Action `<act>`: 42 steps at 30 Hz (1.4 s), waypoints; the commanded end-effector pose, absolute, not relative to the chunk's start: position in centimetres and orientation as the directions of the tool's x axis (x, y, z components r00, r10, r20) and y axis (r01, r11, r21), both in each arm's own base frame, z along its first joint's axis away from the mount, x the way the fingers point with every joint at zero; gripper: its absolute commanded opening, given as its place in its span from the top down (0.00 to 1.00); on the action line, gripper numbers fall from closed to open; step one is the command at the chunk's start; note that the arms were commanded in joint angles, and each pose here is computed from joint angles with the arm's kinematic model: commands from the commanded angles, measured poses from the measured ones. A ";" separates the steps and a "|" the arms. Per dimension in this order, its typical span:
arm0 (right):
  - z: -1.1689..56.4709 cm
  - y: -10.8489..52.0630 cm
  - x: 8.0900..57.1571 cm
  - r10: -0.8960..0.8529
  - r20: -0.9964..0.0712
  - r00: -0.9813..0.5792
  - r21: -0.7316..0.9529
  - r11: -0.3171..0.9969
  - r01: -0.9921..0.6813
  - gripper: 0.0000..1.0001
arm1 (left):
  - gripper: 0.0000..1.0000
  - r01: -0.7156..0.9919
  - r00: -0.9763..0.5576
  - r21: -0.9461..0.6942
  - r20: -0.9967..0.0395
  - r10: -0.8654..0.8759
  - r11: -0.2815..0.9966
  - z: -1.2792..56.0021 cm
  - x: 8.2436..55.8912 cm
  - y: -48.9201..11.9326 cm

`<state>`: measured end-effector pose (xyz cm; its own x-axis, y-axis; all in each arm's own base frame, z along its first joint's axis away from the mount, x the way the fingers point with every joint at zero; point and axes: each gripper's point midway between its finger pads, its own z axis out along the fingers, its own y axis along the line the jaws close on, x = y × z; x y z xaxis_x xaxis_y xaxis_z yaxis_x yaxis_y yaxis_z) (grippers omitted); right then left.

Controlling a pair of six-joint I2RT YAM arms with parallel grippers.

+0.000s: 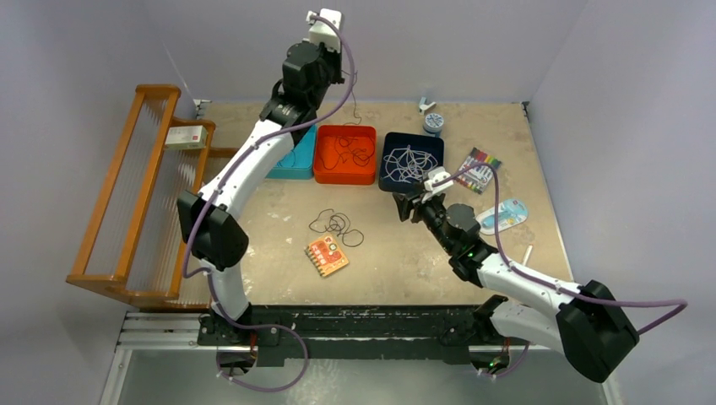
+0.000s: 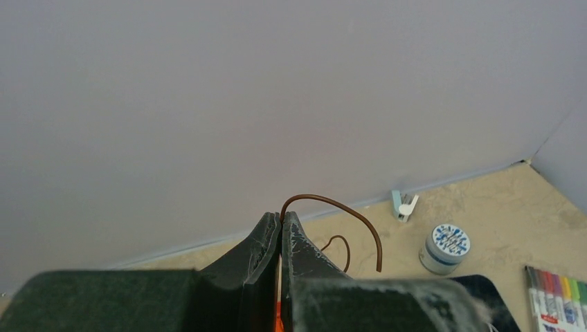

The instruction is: Untangle the cables

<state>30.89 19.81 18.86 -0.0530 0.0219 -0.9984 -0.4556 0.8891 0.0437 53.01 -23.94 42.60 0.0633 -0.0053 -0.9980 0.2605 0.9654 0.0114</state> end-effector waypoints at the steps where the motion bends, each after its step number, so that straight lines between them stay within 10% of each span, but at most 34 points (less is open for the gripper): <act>1: 21.7 20.1 31.6 0.056 -0.998 0.015 0.043 0.894 -0.446 0.37 | 1.00 0.265 0.098 -0.019 -0.994 -0.046 0.964 42.2 53.7 -23.6; 42: 21.1 20.8 31.8 0.054 -0.998 0.012 0.042 0.882 -0.470 0.36 | 1.00 0.204 -0.498 -0.196 -0.864 -0.071 0.959 11.1 55.1 -24.6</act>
